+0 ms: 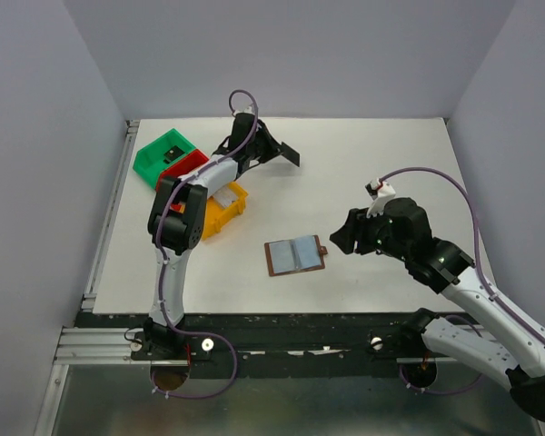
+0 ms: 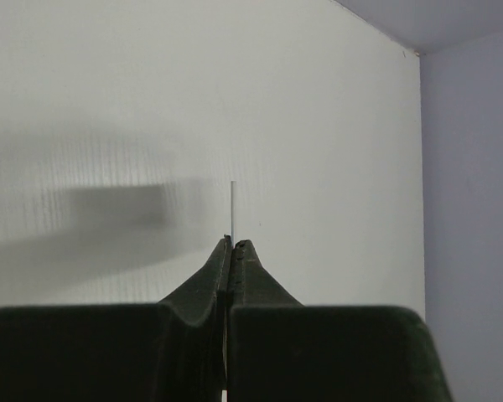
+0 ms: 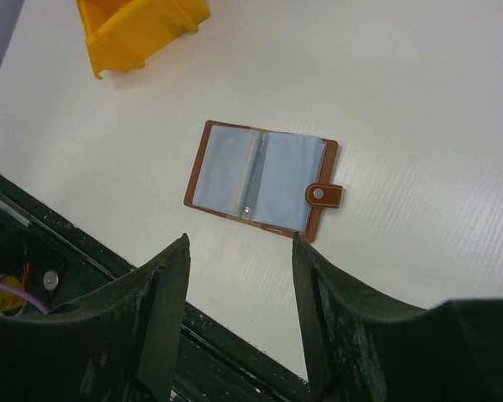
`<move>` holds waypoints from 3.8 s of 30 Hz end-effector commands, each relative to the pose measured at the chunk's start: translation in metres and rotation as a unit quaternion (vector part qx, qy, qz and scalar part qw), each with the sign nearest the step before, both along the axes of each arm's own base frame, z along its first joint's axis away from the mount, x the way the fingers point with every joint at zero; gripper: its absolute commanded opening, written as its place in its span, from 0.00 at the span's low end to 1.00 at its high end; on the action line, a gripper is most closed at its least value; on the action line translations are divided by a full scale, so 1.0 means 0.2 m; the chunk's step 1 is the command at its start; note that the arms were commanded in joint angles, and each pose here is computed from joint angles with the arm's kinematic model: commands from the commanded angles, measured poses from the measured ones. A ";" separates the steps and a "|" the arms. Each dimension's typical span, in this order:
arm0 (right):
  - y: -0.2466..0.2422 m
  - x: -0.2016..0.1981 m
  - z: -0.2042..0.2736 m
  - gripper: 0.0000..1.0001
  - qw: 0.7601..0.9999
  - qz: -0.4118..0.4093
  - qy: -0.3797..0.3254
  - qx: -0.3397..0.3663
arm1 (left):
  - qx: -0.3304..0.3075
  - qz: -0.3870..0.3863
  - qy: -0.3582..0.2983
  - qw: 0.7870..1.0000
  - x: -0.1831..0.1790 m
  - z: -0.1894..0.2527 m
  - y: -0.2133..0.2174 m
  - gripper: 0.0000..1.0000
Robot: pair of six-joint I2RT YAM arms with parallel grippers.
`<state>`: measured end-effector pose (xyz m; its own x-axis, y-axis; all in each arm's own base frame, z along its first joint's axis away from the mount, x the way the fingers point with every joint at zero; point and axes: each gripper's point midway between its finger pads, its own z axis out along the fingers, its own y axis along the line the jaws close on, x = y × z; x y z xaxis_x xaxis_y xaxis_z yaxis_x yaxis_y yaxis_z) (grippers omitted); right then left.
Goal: Take the credit cards out of the card holder
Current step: Place the credit card at the center of the board, then remove the credit card from the card holder.
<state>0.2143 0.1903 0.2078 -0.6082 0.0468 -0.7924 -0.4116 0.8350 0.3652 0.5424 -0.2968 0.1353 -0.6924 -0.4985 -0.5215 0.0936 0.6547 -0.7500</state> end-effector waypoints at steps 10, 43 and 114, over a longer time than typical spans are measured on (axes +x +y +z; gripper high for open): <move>0.06 -0.01 -0.03 0.59 0.999 0.030 0.012 0.002 | 0.010 0.017 0.054 0.998 0.09 -0.28 0.04 0.00; -0.08 0.08 -0.17 0.61 0.997 -0.057 0.024 -0.053 | 0.072 0.038 -0.033 0.996 0.06 0.11 0.34 0.59; 0.13 0.16 -0.50 0.00 0.980 0.063 0.115 -0.148 | 0.142 -0.117 -0.039 0.982 -1.46 0.10 0.17 0.78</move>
<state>0.2644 0.2056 0.0845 -0.7954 -0.2235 -0.5634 -0.3536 0.9261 0.1318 0.2523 -0.2422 0.1545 -0.6923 -0.2574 -0.6742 0.2172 0.8166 -0.5348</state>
